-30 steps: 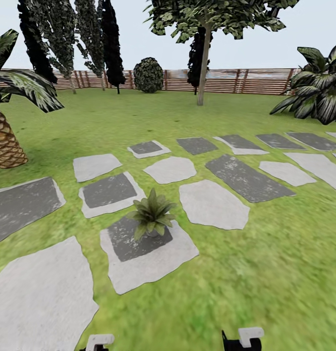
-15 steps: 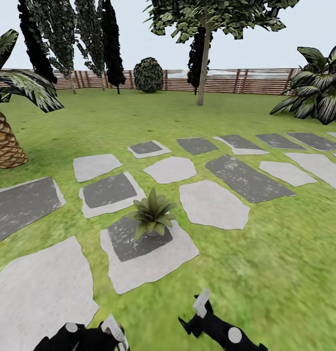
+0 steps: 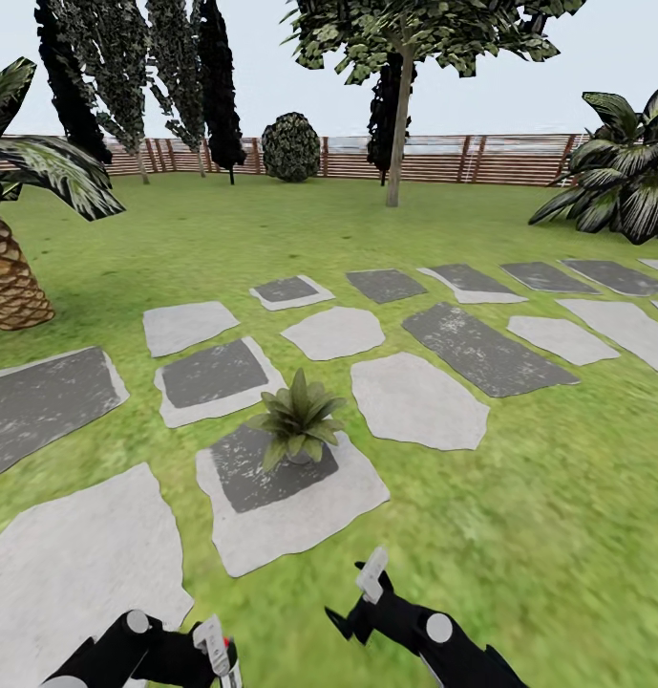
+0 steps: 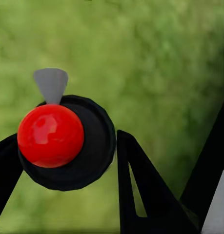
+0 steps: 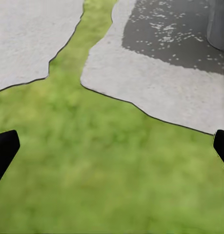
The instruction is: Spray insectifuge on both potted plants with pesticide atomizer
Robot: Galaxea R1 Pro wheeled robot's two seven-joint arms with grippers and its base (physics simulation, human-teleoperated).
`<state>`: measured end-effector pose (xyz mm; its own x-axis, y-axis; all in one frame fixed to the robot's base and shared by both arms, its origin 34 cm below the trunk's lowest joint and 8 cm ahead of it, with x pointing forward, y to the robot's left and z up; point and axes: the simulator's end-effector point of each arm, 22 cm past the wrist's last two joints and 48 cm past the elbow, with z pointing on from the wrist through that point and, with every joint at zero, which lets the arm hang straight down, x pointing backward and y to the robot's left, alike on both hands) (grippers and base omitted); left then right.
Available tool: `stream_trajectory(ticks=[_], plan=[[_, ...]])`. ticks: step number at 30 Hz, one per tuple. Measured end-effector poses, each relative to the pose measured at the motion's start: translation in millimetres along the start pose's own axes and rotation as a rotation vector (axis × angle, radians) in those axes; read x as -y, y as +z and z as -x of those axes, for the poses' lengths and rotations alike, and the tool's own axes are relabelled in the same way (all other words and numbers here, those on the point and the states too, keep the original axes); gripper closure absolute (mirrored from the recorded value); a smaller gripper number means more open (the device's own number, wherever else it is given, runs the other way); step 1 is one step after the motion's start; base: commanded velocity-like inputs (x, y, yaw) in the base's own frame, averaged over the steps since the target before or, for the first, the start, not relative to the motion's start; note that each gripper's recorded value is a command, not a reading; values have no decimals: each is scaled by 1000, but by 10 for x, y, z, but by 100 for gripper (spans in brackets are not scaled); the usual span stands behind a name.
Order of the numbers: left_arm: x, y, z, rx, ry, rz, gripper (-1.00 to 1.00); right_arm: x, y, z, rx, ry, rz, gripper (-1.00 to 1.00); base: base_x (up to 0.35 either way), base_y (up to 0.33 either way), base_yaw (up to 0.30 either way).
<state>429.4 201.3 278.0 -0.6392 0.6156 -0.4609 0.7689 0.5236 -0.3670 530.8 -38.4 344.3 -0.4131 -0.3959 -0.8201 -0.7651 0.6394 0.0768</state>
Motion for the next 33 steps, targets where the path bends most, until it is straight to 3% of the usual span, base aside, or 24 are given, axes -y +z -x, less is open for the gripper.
stream_trajectory(ticks=[9, 14, 19, 20, 25, 26, 29, 33], plan=[[5, -14, -41, -10, 10, -5, 100, 41, 7, 30, 11, 12, -22, -100, 0, 0, 0], [45, 48, 139, -17, 57, -25, 100, -16, 35, 123, 27, 1, -4, -100, 0, 0, 0], [47, 33, 252, -33, 106, -50, 100, -15, 64, 303, 48, -44, 22, -100, 0, 0, 0], [119, 15, 282, -34, 116, -89, 100, -355, 40, 349, 33, -126, 204, -100, 0, 0, 0], [215, 15, 369, -42, 156, -135, 100, -410, 30, 357, -1, -218, 275, -100, 0, 0, 0], [234, 18, 360, -50, 165, -143, 100, -435, 23, 339, -11, -231, 292, 100, 0, 0, 0], [269, 24, 351, -64, 184, -157, 100, -517, -12, 255, -50, -259, 346, 100, 0, 0, 0], [191, -12, 488, -49, 202, -143, 100, -520, -18, 248, -61, -270, 357, 100, 0, 0, 0]])
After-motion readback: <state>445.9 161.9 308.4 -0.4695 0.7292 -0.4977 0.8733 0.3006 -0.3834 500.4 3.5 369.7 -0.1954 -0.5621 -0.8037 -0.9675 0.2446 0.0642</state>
